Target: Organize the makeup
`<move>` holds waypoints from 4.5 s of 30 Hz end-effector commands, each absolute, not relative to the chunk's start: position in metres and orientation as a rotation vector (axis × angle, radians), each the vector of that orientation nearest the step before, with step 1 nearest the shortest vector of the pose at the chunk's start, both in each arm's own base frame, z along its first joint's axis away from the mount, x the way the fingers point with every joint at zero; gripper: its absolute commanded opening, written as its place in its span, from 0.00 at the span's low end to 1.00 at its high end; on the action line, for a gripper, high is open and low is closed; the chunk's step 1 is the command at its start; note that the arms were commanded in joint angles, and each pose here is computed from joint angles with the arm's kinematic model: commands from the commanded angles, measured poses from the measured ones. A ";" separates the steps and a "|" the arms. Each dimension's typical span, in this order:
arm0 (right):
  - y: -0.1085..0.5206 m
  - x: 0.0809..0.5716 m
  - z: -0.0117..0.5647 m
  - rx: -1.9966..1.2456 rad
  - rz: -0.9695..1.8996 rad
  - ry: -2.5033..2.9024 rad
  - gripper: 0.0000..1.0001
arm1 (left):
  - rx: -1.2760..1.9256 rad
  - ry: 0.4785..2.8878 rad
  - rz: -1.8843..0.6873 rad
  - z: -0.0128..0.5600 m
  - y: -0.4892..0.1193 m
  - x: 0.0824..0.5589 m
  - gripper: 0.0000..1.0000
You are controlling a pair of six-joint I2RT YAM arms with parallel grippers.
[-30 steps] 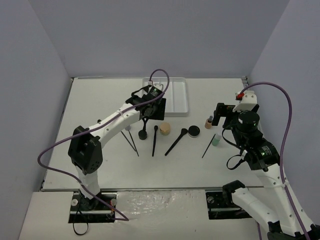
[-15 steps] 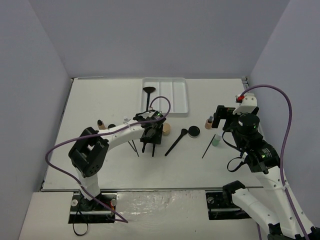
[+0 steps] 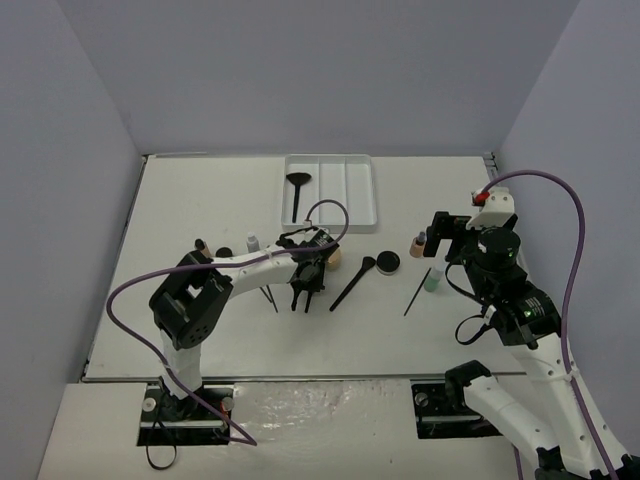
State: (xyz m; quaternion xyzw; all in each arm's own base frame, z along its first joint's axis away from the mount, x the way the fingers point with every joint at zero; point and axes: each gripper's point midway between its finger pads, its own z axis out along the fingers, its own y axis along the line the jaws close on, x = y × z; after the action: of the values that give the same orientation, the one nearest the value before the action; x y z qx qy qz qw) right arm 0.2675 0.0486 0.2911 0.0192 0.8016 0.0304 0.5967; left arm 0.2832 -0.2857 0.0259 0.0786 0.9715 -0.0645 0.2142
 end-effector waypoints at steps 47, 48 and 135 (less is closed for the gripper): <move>0.045 0.277 0.291 0.075 0.027 1.845 1.00 | 0.103 2.277 -0.282 0.153 -0.263 0.567 0.50; 0.045 0.278 0.292 0.074 0.029 1.844 1.00 | 0.106 2.285 -0.289 0.153 -0.264 0.562 0.53; 0.032 0.271 0.290 0.085 -0.040 1.847 1.00 | -0.010 2.298 -0.279 0.156 -0.258 0.566 0.32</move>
State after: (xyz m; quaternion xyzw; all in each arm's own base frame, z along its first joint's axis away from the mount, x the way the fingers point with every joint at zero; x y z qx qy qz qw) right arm 0.2628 0.0352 0.2730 0.0268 0.8142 -0.0066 0.5799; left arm 0.5393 -0.2546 0.0717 0.0076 0.9470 -0.0751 0.3123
